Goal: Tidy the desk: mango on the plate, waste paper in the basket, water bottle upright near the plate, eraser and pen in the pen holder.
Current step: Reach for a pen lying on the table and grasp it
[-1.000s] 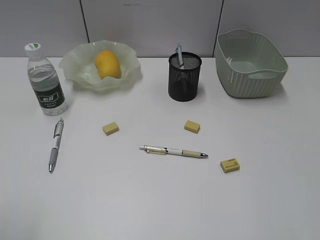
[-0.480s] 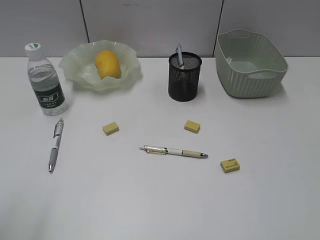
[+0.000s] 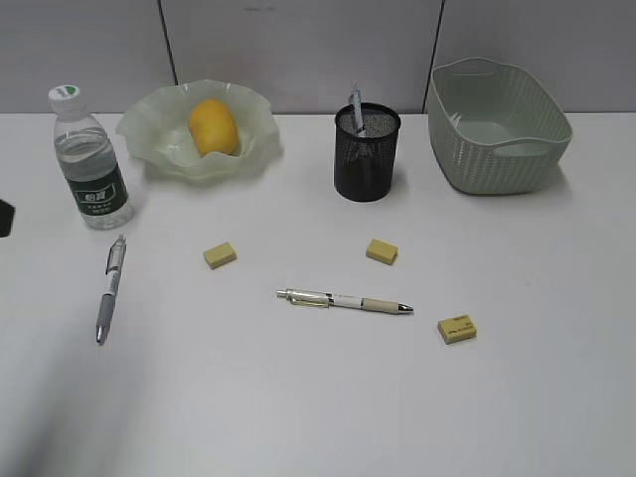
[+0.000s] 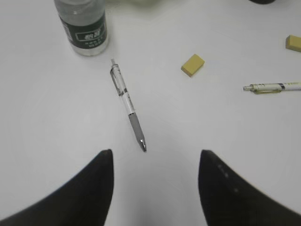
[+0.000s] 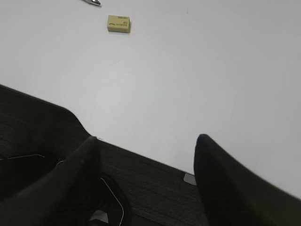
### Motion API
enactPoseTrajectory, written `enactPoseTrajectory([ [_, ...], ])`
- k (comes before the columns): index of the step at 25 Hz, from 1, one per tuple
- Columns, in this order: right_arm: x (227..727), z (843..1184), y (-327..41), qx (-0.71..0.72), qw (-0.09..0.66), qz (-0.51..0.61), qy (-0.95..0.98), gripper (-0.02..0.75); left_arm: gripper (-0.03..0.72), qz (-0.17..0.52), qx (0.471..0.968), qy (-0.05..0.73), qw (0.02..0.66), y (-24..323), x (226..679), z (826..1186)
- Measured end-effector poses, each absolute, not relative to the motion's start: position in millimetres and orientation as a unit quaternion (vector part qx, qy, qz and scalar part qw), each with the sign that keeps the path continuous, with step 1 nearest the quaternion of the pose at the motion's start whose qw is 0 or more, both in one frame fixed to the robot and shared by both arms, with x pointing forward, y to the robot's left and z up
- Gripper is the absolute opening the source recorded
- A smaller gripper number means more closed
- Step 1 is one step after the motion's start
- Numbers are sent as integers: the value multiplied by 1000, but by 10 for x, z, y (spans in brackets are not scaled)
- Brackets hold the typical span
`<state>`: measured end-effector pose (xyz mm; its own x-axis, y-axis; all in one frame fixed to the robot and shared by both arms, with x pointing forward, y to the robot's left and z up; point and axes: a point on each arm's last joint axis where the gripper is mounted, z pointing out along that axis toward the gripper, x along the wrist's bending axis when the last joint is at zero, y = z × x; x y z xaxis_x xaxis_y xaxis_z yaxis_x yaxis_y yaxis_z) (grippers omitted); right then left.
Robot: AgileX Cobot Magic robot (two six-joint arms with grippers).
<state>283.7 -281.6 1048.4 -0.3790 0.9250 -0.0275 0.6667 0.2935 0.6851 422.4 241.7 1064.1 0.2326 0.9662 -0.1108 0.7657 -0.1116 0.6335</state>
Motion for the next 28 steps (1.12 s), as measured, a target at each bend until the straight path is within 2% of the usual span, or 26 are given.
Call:
enactPoseTrajectory([
  [8,2838,10485,-2816,514,216,299,774,496,434,83,753,625,190,2157,5031,10390],
  [11,2838,10485,-2816,514,216,299,774,496,412,65,753,636,160,2092,5264,10259],
  [18,2838,10485,-2815,514,216,300,774,496,388,52,756,648,80,2071,5541,9770],
  [28,2838,10485,-2815,514,216,300,774,495,386,42,755,651,66,2022,5707,9319],
])
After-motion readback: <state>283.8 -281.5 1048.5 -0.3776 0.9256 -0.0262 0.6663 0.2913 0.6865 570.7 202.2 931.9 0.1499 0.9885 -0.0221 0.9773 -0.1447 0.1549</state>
